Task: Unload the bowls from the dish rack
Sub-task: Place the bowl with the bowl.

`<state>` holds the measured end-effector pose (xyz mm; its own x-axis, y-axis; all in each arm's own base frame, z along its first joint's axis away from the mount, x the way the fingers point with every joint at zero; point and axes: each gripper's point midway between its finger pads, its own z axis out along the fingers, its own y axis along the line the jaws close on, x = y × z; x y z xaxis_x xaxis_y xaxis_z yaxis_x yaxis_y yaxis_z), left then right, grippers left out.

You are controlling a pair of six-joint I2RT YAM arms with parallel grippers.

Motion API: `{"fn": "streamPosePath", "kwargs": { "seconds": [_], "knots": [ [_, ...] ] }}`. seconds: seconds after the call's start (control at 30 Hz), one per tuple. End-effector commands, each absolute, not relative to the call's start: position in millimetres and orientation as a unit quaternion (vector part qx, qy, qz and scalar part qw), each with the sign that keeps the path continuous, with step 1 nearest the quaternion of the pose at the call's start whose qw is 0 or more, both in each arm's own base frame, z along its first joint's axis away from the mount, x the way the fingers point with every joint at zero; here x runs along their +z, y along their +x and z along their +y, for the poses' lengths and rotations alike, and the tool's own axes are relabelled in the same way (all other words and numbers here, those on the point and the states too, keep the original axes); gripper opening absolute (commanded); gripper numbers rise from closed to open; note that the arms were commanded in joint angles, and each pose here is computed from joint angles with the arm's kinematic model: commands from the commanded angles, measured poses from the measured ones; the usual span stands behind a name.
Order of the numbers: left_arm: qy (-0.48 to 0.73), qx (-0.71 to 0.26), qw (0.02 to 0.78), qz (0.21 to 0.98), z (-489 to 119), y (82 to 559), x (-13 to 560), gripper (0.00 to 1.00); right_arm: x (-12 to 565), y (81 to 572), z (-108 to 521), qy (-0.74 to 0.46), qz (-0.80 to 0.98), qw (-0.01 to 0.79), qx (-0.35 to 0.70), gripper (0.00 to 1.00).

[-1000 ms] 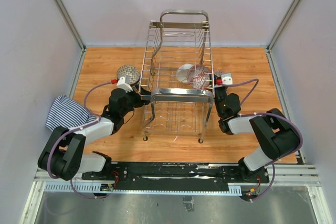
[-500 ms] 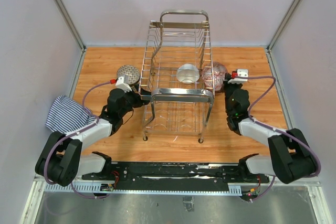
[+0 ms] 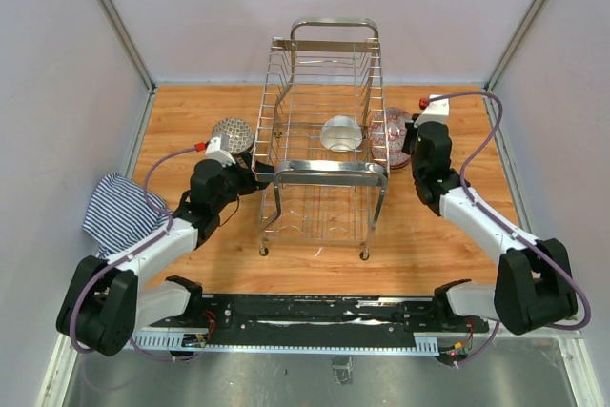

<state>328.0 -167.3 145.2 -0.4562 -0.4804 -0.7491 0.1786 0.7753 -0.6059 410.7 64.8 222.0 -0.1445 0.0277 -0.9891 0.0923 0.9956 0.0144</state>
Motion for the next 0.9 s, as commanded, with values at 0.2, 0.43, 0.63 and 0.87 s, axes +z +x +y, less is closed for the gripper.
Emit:
{"fn": "streamPosePath", "kwargs": {
  "seconds": [0.2,0.43,0.63,0.87],
  "knots": [
    [-0.085,-0.331,0.532,0.774,-168,323,172,0.72,199,428,50,0.055,0.803,0.592,-0.041,0.01],
    [-0.087,-0.331,0.539,0.769,-165,320,179,0.72,184,443,48,0.056,0.815,0.576,-0.031,0.01],
    [-0.092,-0.322,0.538,0.774,-161,319,174,0.72,165,452,48,0.053,0.823,0.565,-0.031,0.01],
    [-0.093,-0.321,0.528,0.781,-163,319,168,0.72,147,457,43,0.062,0.835,0.547,-0.021,0.01]
  ]
}}
